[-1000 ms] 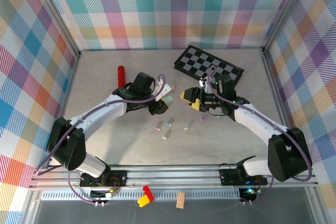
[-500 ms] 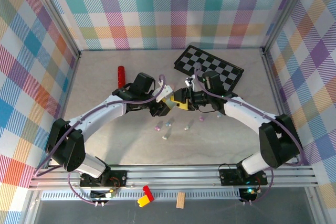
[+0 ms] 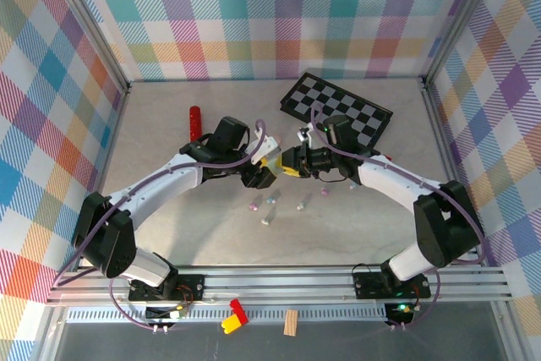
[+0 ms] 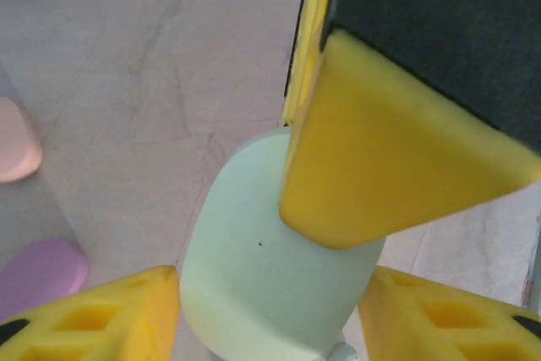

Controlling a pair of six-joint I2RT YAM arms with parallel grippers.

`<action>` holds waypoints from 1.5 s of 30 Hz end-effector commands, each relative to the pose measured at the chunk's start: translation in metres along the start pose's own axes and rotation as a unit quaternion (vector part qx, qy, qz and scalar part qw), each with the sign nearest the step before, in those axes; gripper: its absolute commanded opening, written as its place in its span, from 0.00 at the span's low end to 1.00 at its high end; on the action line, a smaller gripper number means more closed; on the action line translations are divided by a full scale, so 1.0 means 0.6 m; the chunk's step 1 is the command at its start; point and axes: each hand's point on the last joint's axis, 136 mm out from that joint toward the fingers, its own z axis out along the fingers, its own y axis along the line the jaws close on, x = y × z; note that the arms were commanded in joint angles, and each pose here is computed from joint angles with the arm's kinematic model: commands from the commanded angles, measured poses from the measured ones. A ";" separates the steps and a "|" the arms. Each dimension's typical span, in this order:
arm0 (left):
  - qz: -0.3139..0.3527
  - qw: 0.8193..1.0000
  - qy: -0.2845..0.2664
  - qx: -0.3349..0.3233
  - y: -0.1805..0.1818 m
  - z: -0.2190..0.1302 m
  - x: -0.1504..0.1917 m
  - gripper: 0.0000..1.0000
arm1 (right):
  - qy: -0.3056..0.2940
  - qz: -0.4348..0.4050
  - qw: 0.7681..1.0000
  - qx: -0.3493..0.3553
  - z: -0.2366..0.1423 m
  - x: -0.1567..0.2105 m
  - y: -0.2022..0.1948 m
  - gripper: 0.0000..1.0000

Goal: Insert the wireless bluetooth earbuds into the charging case

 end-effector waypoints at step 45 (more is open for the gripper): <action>0.167 0.825 -0.519 0.150 -0.124 -0.195 -0.247 0.81 | -0.039 -0.066 0.956 -0.284 -0.208 0.038 0.302 0.17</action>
